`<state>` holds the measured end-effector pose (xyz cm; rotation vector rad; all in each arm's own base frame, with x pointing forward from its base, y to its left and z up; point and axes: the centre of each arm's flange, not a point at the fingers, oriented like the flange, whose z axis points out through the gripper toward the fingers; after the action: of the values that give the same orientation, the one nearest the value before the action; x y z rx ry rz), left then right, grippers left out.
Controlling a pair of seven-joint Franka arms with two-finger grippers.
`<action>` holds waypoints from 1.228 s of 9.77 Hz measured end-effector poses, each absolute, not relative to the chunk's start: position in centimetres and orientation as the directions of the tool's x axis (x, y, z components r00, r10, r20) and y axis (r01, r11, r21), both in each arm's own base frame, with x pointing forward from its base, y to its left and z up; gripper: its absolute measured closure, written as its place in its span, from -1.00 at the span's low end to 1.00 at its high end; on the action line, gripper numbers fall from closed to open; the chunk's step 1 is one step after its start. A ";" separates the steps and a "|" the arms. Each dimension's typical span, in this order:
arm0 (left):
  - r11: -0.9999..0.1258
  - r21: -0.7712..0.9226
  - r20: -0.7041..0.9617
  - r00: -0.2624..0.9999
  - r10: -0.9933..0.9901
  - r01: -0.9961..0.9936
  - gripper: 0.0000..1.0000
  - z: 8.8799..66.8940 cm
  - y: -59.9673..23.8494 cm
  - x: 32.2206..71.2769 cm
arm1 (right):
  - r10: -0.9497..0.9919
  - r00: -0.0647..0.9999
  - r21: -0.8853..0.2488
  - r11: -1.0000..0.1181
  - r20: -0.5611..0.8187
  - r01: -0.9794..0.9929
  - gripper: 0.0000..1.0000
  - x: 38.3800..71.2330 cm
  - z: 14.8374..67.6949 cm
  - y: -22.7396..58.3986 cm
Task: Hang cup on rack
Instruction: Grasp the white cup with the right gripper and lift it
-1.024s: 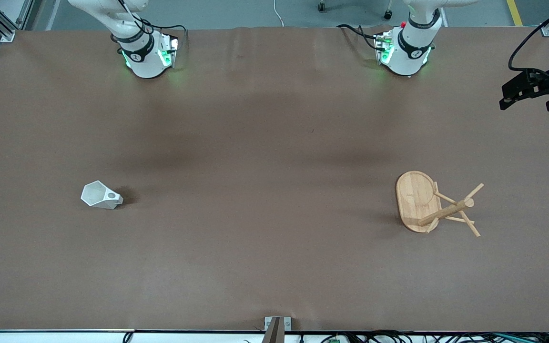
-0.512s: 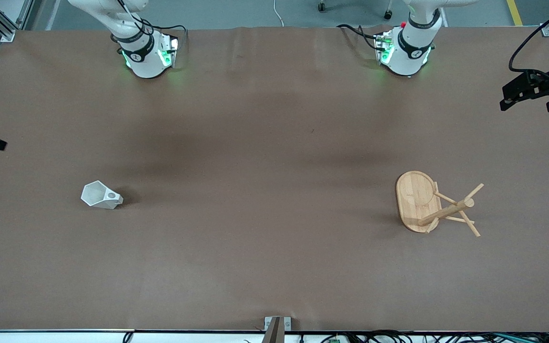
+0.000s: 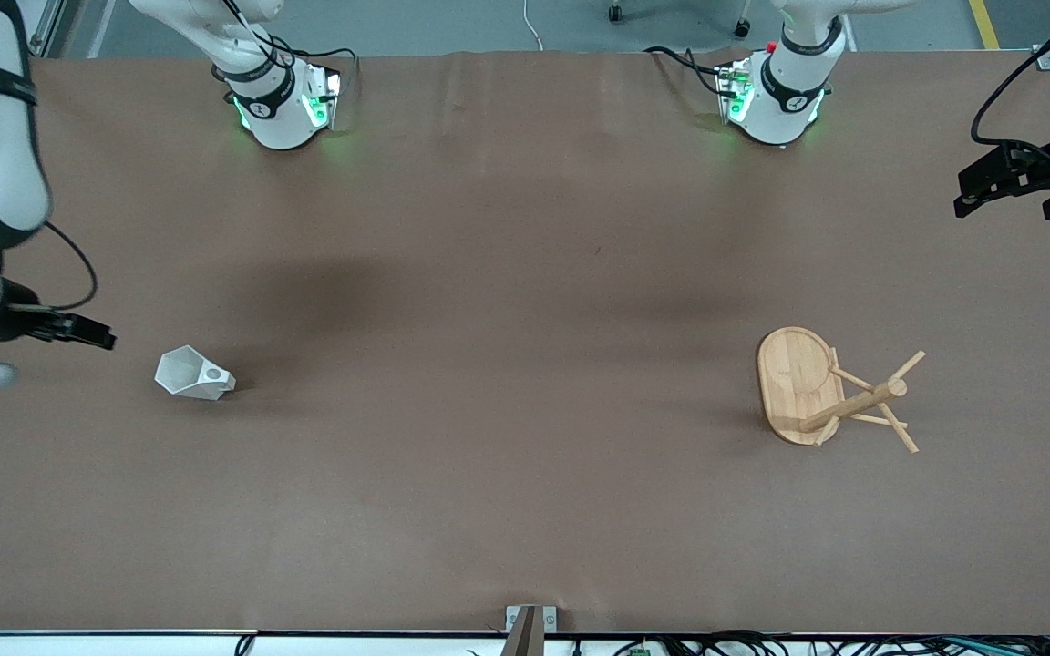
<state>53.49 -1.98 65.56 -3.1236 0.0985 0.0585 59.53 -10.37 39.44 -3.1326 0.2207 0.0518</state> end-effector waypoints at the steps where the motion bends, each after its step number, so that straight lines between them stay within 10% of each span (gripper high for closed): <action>1: -0.998 -0.015 -0.038 0.997 -0.068 -0.068 -1.00 65.5 -2.3 53.5 | -0.124 0.992 0.006 -0.992 -0.019 -0.124 -1.00 59.4 36.6 -10.2; 7: -0.997 -0.015 -0.041 0.996 -0.078 -0.078 -1.00 65.4 -2.8 53.5 | -0.051 0.999 0.031 -0.998 0.016 -0.051 -0.90 58.2 24.3 -10.3; 12: -0.996 -0.016 -0.047 0.995 -0.085 -0.086 -1.00 65.1 -3.2 53.7 | -0.047 0.999 0.033 -0.998 0.023 -0.048 0.08 58.3 23.6 -10.2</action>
<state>53.74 -3.19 65.06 -3.1202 0.1338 0.0727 58.27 -10.20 23.60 -3.1739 0.0759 -0.0347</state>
